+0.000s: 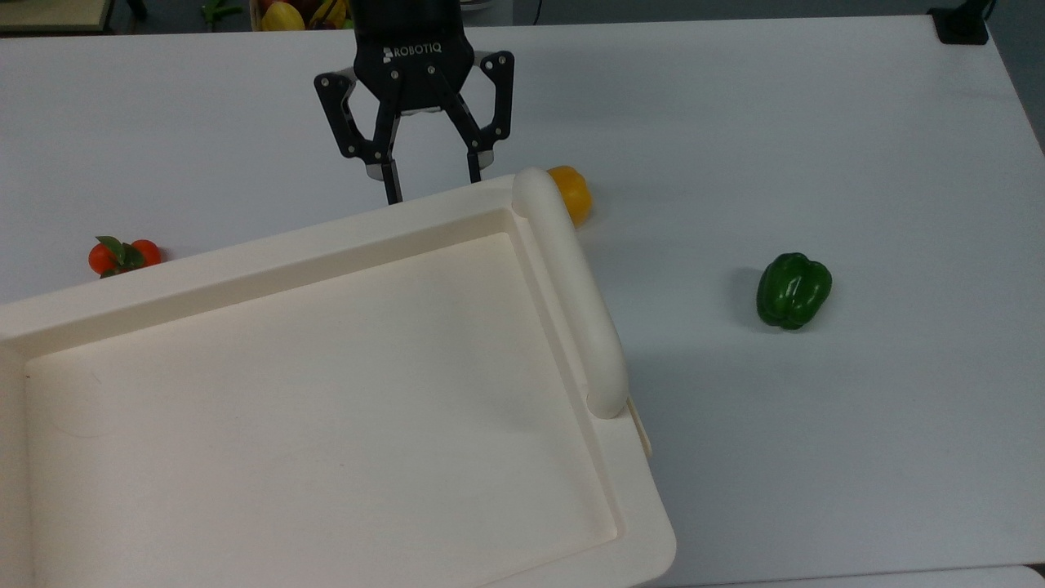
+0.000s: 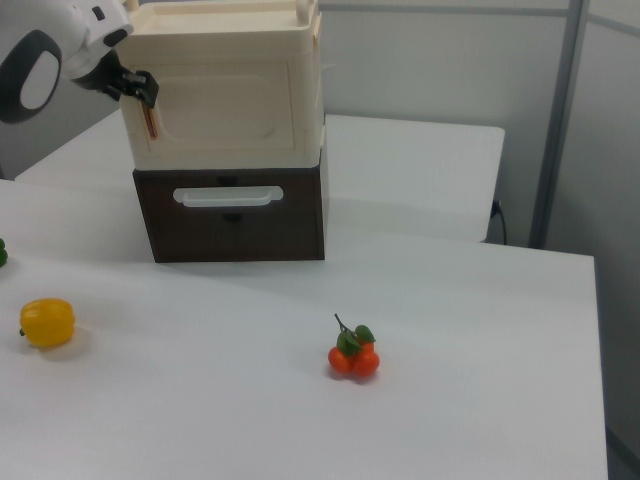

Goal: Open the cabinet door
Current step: 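Lower the gripper onto the orange door handle and close on it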

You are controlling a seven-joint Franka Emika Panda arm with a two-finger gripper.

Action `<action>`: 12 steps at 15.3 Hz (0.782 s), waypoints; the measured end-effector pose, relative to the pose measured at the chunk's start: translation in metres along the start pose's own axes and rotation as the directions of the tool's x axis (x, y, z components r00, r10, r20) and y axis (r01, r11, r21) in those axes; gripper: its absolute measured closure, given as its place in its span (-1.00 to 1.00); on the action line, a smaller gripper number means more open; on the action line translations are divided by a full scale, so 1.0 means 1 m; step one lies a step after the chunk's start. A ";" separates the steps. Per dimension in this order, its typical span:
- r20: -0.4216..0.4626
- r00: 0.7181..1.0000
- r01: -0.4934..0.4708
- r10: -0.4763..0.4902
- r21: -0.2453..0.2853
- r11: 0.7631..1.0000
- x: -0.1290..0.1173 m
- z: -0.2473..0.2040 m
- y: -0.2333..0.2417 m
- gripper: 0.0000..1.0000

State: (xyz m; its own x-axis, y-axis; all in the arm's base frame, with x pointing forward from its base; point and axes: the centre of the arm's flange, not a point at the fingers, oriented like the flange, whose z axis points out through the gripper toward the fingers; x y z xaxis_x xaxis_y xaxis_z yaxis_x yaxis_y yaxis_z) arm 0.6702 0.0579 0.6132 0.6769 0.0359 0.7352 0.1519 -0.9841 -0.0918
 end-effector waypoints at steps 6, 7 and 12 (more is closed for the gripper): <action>-0.065 0.995 0.069 -0.069 -0.009 0.998 0.002 0.023 -0.005 -0.27; -0.073 0.994 0.082 -0.083 -0.011 0.997 0.002 0.027 -0.008 -0.25; -0.091 0.985 0.142 -0.144 -0.036 0.989 0.001 0.034 -0.015 0.05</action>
State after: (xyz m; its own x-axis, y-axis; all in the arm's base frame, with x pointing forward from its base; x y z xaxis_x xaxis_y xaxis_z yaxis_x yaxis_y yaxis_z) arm 0.6929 0.0782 0.5925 0.5796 0.1617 0.7987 0.2202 -0.9747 0.0375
